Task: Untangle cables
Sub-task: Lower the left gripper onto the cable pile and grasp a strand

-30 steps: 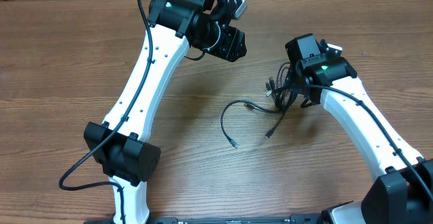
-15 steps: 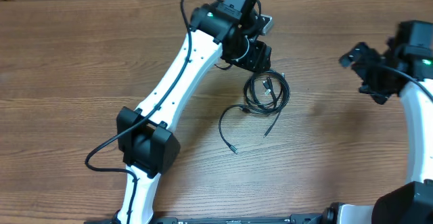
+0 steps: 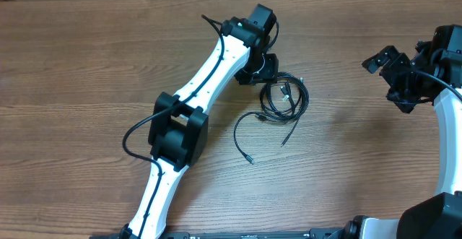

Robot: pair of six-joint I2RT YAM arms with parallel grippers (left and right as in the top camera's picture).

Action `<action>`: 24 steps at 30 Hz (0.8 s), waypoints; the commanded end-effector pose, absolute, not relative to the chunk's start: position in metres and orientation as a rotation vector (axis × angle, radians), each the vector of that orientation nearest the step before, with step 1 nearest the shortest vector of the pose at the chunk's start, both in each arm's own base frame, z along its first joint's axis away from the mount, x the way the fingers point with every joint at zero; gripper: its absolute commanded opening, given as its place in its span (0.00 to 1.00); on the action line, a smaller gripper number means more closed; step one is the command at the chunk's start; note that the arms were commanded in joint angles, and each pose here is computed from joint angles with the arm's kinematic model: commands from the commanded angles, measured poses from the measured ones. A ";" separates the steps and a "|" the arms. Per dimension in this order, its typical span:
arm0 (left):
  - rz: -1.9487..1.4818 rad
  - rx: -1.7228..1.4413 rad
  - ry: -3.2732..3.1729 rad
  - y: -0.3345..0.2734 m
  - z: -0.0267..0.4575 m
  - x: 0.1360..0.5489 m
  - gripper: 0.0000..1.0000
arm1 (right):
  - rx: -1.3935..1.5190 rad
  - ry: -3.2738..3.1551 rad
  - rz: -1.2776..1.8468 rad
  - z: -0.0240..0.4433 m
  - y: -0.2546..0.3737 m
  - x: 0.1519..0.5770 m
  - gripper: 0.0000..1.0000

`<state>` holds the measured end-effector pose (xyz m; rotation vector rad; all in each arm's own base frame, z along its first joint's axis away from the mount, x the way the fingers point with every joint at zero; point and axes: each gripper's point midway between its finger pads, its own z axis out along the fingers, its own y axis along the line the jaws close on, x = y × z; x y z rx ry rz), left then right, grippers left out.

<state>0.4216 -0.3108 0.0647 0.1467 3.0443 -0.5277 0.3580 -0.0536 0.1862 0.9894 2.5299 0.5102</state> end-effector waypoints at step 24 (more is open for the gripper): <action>-0.232 0.313 2.985 -0.315 0.001 0.428 0.63 | 0.928 2.567 0.505 0.193 -0.049 0.349 1.00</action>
